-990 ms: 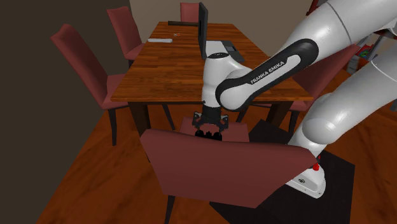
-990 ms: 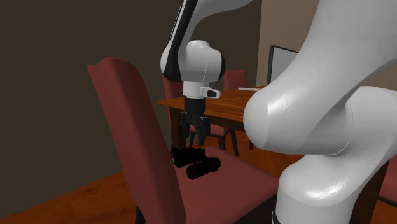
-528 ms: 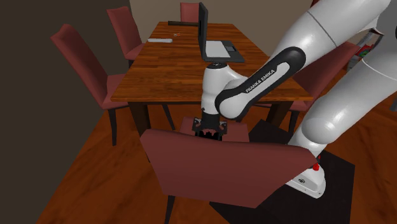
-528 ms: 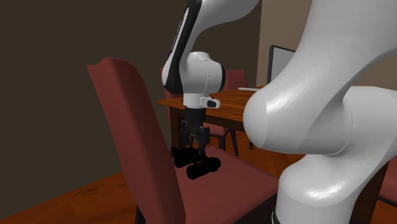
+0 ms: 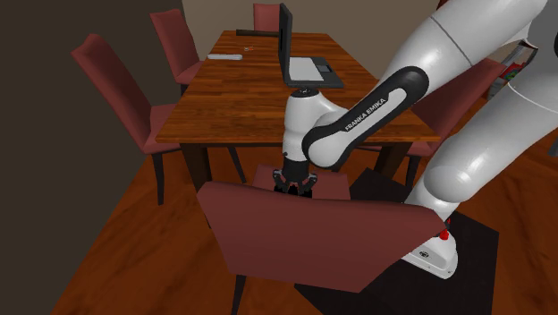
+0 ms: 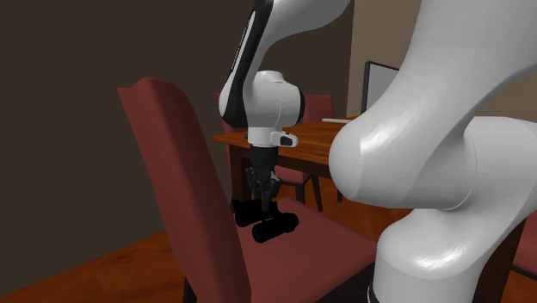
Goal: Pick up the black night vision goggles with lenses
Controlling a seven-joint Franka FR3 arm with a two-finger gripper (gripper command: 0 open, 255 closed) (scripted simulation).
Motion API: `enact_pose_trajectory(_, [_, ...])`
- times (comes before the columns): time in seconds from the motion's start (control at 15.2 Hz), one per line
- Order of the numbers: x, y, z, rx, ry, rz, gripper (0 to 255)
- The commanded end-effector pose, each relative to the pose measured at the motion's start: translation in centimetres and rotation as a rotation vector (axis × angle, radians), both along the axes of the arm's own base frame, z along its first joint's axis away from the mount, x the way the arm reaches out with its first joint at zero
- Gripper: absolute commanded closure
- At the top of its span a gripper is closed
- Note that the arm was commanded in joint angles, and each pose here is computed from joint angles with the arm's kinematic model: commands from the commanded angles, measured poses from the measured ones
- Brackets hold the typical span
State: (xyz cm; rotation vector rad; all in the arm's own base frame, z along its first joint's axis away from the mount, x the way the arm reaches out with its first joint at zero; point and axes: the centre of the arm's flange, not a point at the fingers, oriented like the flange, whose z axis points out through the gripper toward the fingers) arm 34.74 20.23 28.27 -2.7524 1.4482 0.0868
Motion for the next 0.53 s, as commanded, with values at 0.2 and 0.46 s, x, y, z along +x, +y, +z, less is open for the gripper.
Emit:
enact_pose_trajectory(0.2, [0.0, 0.1, 1.0, 0.000, 0.000, 0.000, 255])
enact_pose_trajectory(0.46, [0.0, 0.1, 3.2, 0.000, 0.000, 0.000, 255])
